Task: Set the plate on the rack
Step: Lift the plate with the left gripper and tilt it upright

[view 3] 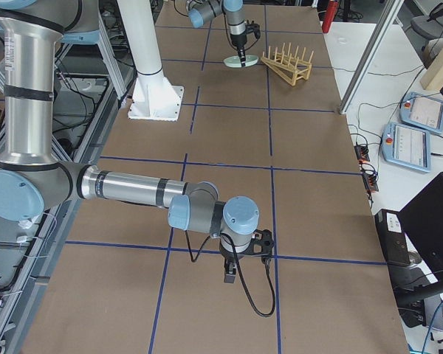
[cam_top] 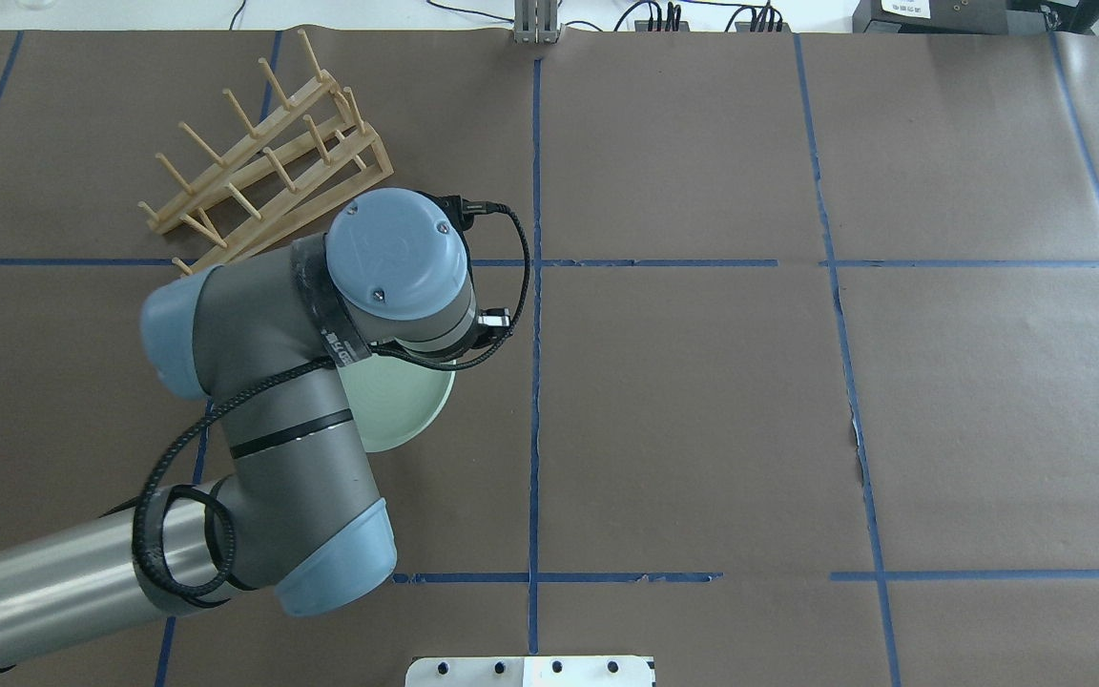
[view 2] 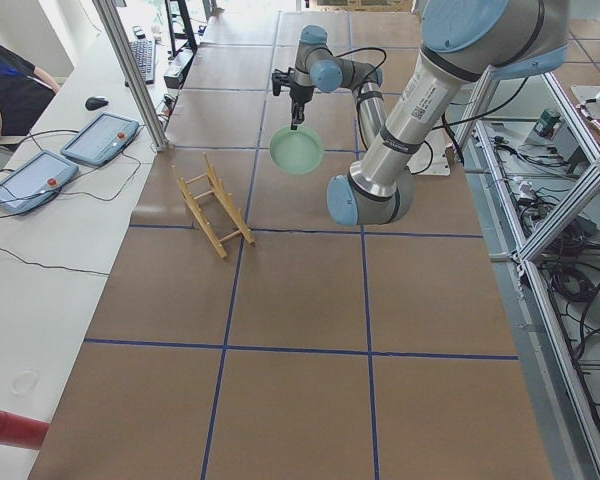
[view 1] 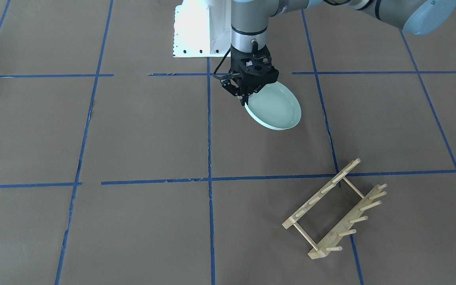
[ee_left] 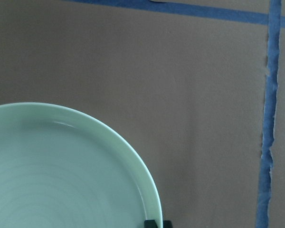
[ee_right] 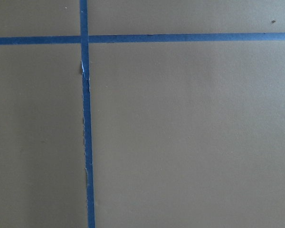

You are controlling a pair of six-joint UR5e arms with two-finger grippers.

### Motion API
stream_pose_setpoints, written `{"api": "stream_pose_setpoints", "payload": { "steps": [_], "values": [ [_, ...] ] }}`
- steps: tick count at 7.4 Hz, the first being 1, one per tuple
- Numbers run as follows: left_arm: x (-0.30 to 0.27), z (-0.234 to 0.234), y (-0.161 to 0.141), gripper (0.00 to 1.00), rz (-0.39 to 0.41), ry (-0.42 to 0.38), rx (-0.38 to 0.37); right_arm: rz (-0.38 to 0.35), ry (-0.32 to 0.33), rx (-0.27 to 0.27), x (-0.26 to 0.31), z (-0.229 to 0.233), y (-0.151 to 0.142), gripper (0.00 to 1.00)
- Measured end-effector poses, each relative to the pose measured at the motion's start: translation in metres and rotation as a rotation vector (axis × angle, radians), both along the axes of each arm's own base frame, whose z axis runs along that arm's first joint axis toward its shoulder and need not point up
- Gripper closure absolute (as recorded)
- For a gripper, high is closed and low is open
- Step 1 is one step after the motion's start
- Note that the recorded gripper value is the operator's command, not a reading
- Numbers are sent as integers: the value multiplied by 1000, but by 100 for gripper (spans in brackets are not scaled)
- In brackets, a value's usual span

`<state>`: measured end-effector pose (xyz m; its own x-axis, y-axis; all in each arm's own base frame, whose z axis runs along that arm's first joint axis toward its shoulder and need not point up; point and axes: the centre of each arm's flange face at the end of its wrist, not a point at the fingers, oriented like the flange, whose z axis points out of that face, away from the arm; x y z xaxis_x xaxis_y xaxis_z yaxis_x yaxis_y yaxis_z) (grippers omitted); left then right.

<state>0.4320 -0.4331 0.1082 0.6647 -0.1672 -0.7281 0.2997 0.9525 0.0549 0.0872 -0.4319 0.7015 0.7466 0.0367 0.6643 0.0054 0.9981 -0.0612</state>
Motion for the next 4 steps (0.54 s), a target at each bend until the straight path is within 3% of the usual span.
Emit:
{"api": "stream_pose_setpoints", "payload": {
  "steps": [2,4],
  "values": [
    [-99,-28,-34,100,-83,16,48,1,0,0,0,0,0,0],
    [-171,-36,-65,100,-103,18,91,1,0,0,0,0,0,0]
  ]
}}
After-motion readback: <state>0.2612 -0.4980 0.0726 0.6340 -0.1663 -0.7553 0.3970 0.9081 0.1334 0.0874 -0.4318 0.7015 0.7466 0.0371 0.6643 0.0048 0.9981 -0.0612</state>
